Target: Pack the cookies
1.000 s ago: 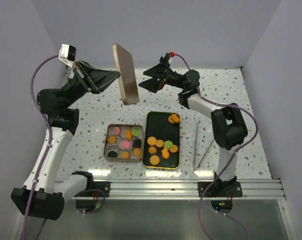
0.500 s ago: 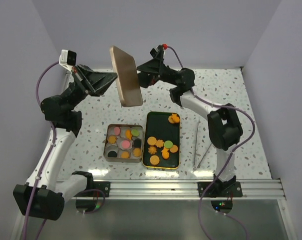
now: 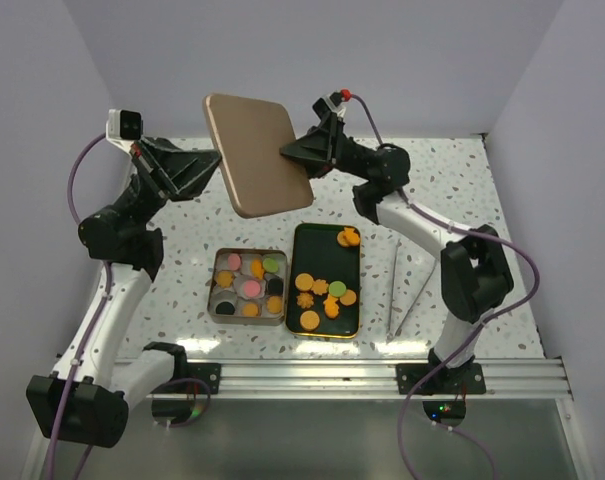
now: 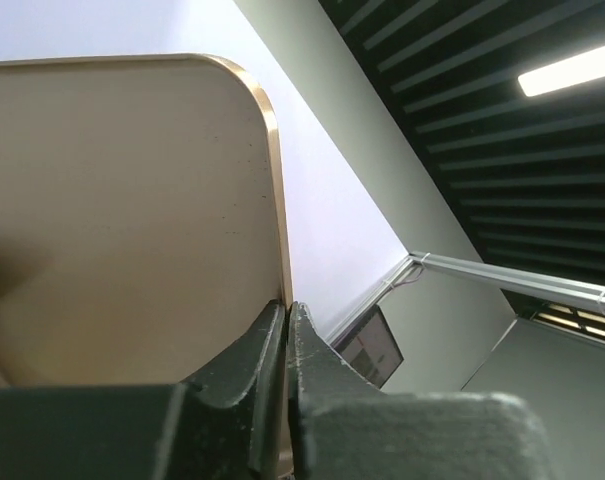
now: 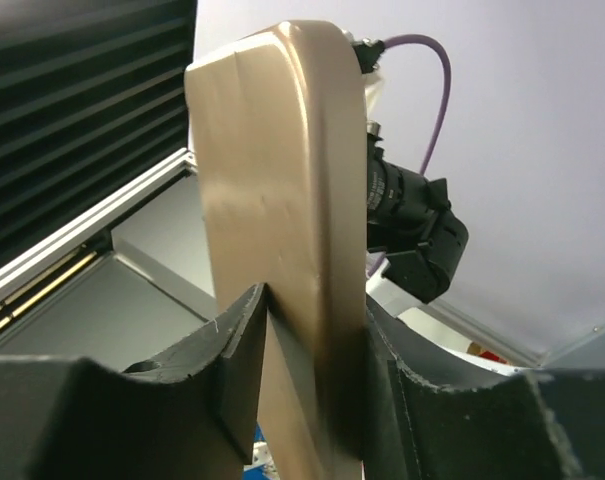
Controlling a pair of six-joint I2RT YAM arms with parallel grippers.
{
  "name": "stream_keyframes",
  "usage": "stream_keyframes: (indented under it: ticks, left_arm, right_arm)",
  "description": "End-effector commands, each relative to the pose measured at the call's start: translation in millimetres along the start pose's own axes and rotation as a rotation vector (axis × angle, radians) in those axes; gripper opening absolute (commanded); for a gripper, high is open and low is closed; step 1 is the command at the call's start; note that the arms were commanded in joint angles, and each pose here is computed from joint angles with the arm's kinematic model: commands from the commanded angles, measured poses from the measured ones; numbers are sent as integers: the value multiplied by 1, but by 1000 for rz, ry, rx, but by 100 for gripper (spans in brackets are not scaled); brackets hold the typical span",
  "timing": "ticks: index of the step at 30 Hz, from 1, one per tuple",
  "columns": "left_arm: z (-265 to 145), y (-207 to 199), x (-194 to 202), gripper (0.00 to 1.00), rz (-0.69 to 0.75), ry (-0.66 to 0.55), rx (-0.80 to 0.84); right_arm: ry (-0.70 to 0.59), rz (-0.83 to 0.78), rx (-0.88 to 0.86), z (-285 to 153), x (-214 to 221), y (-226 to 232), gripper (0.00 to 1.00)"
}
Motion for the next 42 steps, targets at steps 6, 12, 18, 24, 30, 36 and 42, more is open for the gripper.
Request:
stream_keyframes:
  ticks: [6,12,18,24,30,36,42]
  left_arm:
    - [-20,15,12,36,-34,-5,-72]
    - [-34,32,27,50,-43,42,-228]
    - [-58,76,39,55,62,129,-520]
    - [-146,144,49,63,95,257,-1242]
    - [-231,178,71,63,155,394,-1579]
    - [-280,209,87,60,164,513,-1727]
    - [-298,230,80,57,208,593,-1817]
  right_arm:
    - [169,-136,-284,-12,87,101,24]
    - [137,-145,-236,-10,94,107,6]
    - [20,-210,66,-6,91,82,0]
    - [-305,-217,741,-58,51,-3,0]
    - [-426,-113,947,-104,49,-53,0]
    - [-459,-161,1037,-117,51,-49,0]
    - [-438,-209,1090,-121,51,-37,0]
Point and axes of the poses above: each gripper's point midway between its finger pads, its own z axis out along the fingers, its own y axis along the line the jaws close on, x = y × z, the point moved 3 cm from there along -z, back along the fingers, and after that the axes turned 14 degrees about z, right-handed, at the moved point
